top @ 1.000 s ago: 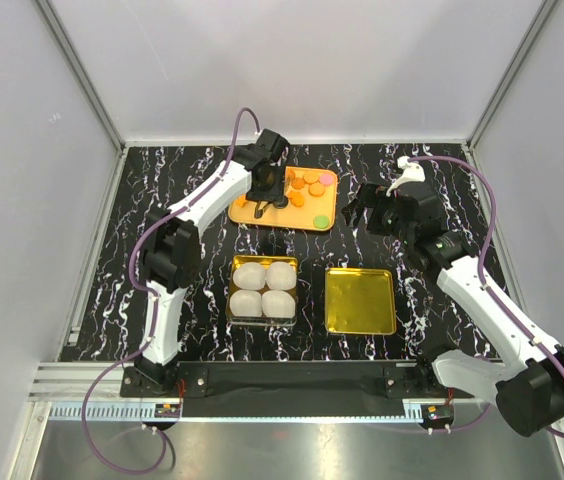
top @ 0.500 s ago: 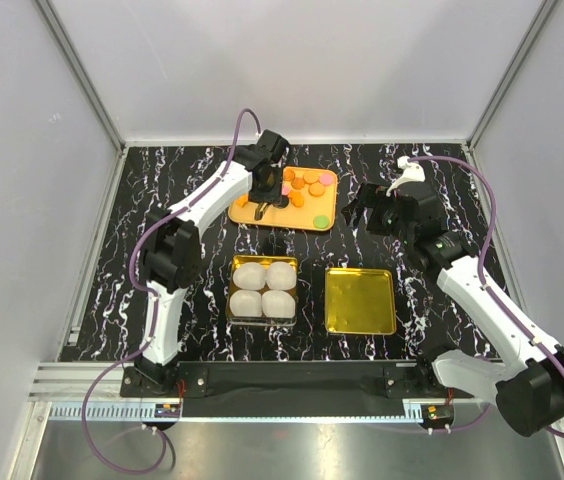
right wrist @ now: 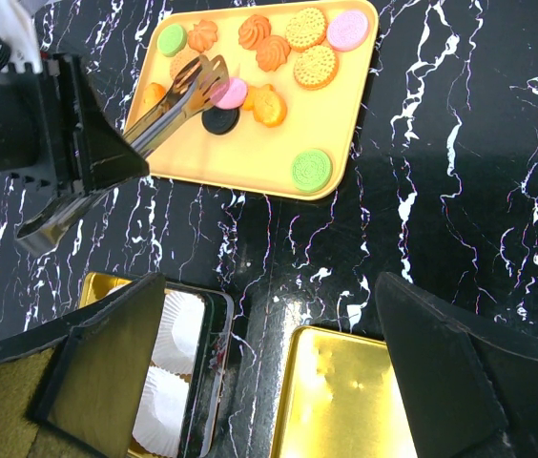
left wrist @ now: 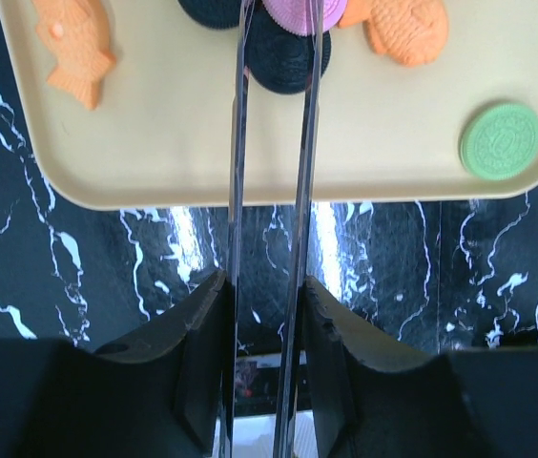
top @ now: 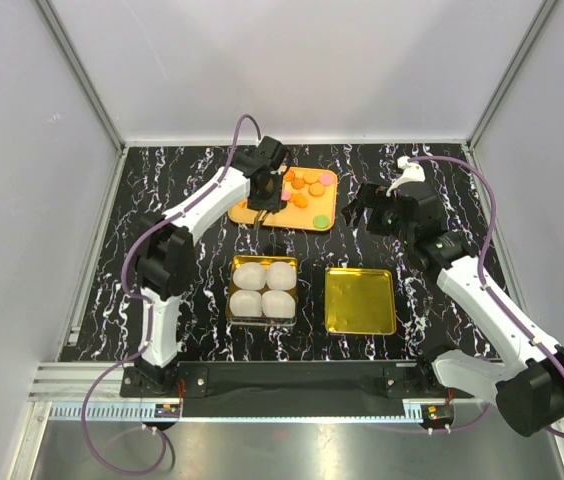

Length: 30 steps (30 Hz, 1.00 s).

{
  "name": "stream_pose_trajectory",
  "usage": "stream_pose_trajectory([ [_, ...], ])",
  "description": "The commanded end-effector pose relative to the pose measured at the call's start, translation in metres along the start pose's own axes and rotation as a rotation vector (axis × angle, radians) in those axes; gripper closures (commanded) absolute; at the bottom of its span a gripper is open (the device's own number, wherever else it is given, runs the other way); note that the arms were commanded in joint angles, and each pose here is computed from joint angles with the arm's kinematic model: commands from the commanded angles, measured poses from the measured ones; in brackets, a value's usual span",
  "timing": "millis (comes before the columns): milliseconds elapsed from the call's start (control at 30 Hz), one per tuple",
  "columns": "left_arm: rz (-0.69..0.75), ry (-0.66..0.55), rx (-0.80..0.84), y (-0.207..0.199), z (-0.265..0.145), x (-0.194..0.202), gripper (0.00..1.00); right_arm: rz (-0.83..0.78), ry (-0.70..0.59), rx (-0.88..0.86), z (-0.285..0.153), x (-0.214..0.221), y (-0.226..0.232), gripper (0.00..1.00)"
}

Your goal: Pack the cookies

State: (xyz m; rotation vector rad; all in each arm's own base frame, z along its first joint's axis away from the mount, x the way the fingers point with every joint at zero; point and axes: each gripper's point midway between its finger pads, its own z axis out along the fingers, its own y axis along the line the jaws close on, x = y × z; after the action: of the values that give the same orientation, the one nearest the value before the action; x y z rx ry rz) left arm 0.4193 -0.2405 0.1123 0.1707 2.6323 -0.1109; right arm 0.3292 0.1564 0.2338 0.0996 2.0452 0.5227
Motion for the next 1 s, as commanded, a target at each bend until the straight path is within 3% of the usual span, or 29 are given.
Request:
stream_pose_trajectory([
  [0,-0.023,-0.107,0.077,-0.011,-0.041,-0.021,0.62,-0.013,-0.029,0.012,-0.002,-0.008,-0.003,0.0],
  [300,-0.021,-0.108,0.097,-0.016,-0.053,-0.017,0.62,-0.015,-0.027,0.014,-0.002,-0.007,-0.003,0.0],
  [567,-0.005,-0.109,0.065,-0.014,-0.05,-0.025,0.52,-0.014,-0.023,0.01,-0.001,-0.007,-0.002,0.0],
  [967,0.005,-0.082,0.051,-0.016,-0.038,-0.023,0.51,-0.015,-0.027,0.015,-0.002,-0.008,-0.003,0.0],
])
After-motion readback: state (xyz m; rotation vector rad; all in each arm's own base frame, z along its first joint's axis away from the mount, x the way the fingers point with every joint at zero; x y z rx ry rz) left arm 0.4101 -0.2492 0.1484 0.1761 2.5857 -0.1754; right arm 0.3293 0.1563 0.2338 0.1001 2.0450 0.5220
